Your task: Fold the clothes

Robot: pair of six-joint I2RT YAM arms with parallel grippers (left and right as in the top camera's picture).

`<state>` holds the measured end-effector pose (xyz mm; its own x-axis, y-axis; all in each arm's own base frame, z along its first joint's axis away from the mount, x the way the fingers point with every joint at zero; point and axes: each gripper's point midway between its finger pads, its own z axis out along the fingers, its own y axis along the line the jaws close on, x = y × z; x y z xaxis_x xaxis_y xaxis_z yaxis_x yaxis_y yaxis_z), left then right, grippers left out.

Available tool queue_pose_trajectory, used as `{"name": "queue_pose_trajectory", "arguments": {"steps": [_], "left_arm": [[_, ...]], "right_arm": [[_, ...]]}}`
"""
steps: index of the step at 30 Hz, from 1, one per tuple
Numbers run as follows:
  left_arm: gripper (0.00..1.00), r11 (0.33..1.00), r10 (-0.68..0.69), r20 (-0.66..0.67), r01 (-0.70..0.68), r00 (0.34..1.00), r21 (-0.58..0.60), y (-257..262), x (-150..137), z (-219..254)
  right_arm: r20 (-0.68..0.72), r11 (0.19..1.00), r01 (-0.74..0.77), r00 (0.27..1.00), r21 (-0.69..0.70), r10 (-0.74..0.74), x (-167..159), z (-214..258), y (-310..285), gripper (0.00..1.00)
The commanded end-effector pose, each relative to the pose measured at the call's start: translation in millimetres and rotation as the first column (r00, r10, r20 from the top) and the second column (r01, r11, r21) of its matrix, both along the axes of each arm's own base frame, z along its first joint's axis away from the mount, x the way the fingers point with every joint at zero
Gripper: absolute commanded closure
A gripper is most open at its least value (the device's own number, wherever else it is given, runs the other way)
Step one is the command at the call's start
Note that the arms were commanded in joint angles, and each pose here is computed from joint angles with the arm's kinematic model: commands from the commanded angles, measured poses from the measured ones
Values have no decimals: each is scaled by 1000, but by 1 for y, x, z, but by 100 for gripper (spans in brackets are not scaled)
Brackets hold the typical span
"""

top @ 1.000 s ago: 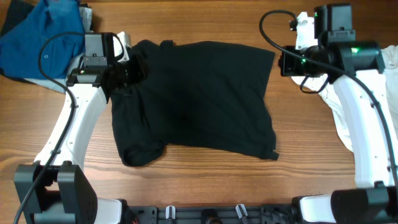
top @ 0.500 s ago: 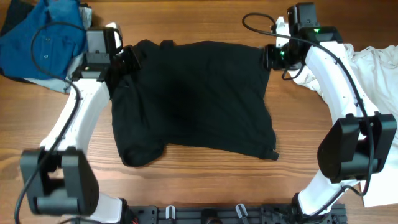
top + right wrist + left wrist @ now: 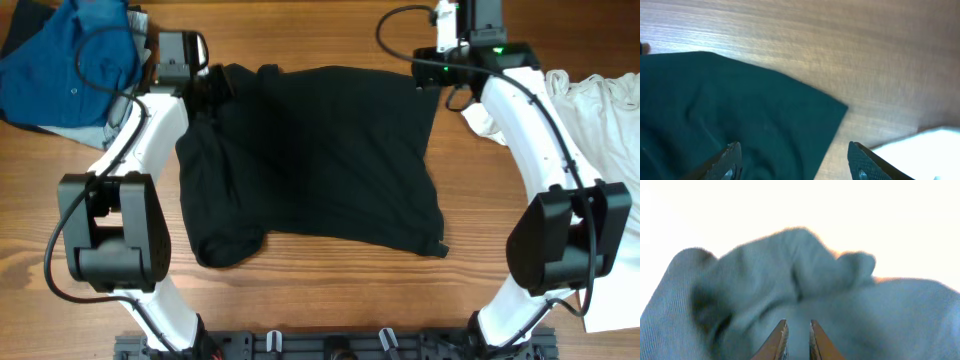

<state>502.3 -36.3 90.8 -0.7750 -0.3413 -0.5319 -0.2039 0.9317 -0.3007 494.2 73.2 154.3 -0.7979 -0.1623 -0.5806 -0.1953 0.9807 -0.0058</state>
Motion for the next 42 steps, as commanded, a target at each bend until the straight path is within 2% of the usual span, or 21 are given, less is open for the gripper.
{"name": "queue_pose_trajectory", "arguments": {"steps": [1, 6, 8, 11, 12, 13, 14, 18, 20, 26, 32, 36, 42], "left_arm": [[85, 1000, -7, 81, 8, 997, -11, -2, 26, 28], [85, 1000, 14, 101, -12, 995, -28, -2, 32, 34], [85, 999, 27, 47, -25, 999, -38, -3, 28, 15], [84, 998, 37, -46, -40, 998, -57, -5, 18, -13], [85, 997, 26, -77, -31, 997, -71, -8, 14, -23], [84, 996, 13, -105, -22, 994, -85, -11, 11, -32], [83, 995, 5, -126, -17, 992, -96, -13, 8, -39], [81, 990, -24, -183, -2, 983, -140, -22, 1, -60], [86, 990, -22, -184, -4, 983, -143, -22, 2, -64], [96, 998, 36, -18, -37, 999, -56, -6, 38, -47], [96, 996, 59, 116, -66, 991, 57, 6, 62, -29], [94, 991, 24, 117, -39, 993, 126, 8, 61, -31], [92, 992, 18, 22, -20, 1000, 125, 7, 48, -61]], "right_arm": [[126, 991, -44, 990, -129, 60, 4, 40, 14, 32], [275, 985, -58, 956, -163, 101, 0, 95, 36, 29], [344, 986, -68, 932, -150, 117, -7, 124, 47, 24], [437, 988, -59, 892, -144, 118, -18, 164, 55, 21], [465, 988, -49, 878, -146, 112, -22, 176, 55, 18], [485, 988, -40, 868, -146, 107, -26, 185, 55, 4], [514, 989, -23, 852, -148, 97, -32, 198, 55, 0], [579, 989, -15, 809, -149, 99, -52, 232, 57, 1], [599, 987, -30, 792, -155, 118, -60, 243, 61, 1], [624, 978, -82, 759, -193, 186, -79, 259, 79, 0], [594, 970, -111, 773, -217, 221, -90, 251, 94, 1], [573, 963, -145, 780, -225, 252, -97, 245, 106, 0], [539, 954, -186, 791, -237, 288, -111, 235, 122, 0]]}}
